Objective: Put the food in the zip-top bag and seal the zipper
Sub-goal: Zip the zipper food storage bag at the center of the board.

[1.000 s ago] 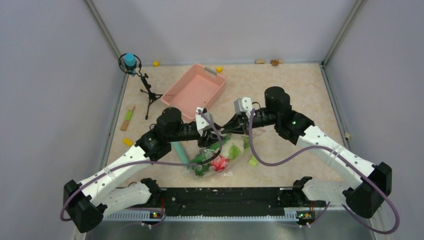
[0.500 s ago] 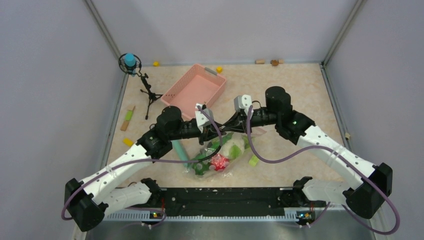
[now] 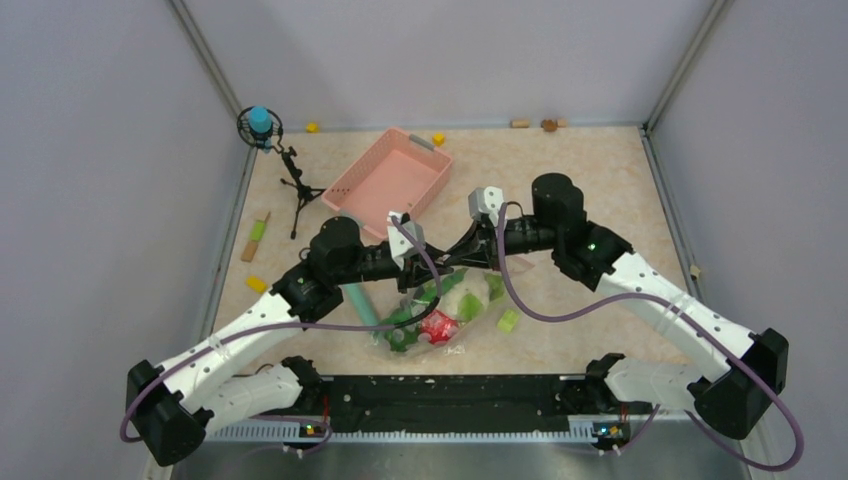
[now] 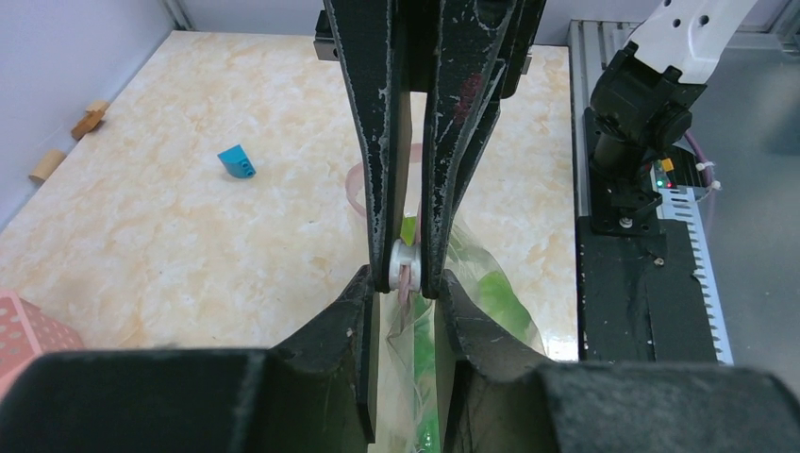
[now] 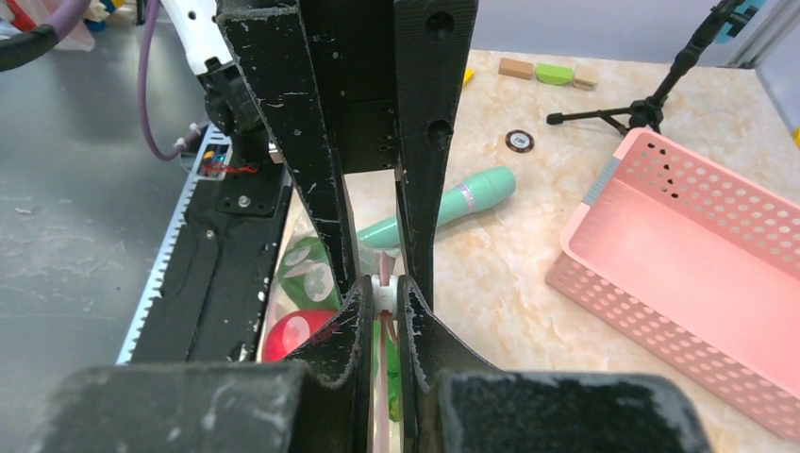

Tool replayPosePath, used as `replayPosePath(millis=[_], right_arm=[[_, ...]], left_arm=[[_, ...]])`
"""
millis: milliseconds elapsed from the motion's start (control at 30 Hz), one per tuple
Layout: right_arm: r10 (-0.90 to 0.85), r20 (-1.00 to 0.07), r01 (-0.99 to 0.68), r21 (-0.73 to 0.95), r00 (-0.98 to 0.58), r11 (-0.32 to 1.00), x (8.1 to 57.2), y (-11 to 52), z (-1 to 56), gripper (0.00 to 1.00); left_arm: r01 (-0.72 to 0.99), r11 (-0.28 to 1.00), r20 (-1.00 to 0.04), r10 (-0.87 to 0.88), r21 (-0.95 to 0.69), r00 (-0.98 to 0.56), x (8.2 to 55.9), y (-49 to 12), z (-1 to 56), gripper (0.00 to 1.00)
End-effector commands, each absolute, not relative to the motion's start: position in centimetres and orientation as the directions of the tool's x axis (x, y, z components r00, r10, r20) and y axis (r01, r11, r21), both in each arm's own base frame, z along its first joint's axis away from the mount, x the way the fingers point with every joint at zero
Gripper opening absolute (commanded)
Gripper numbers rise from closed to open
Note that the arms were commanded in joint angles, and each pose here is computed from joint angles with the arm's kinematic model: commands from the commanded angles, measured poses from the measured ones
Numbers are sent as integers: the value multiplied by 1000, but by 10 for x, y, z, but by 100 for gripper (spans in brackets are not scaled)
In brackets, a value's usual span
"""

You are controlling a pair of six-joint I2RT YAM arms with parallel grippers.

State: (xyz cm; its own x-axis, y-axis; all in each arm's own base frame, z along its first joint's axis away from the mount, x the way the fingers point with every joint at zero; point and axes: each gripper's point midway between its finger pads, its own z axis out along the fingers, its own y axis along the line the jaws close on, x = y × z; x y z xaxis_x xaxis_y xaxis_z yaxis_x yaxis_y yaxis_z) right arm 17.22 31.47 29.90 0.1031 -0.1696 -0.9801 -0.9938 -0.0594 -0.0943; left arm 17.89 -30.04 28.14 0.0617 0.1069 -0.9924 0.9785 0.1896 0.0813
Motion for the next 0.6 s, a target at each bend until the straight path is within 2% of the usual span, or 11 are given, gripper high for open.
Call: replayPosePath(millis=[0, 333, 467, 567], right_arm=[[-33, -991, -986, -126, 131, -112, 156, 317, 357, 0], [-45, -990, -990, -128, 131, -64, 166, 318, 355, 0], [-43, -990, -988, -133, 136, -74, 165, 319, 354, 0], [-44, -990, -988, -132, 136, -79, 164, 319, 354, 0]], left_arm=[[976, 193, -992, 96, 98, 80, 182, -303, 295, 0], [979, 181, -991, 110, 93, 73, 181, -304, 289, 17], [979, 180, -991, 109, 97, 78, 179, -302, 288, 32], [978, 185, -992, 105, 95, 76, 178, -301, 288, 35]])
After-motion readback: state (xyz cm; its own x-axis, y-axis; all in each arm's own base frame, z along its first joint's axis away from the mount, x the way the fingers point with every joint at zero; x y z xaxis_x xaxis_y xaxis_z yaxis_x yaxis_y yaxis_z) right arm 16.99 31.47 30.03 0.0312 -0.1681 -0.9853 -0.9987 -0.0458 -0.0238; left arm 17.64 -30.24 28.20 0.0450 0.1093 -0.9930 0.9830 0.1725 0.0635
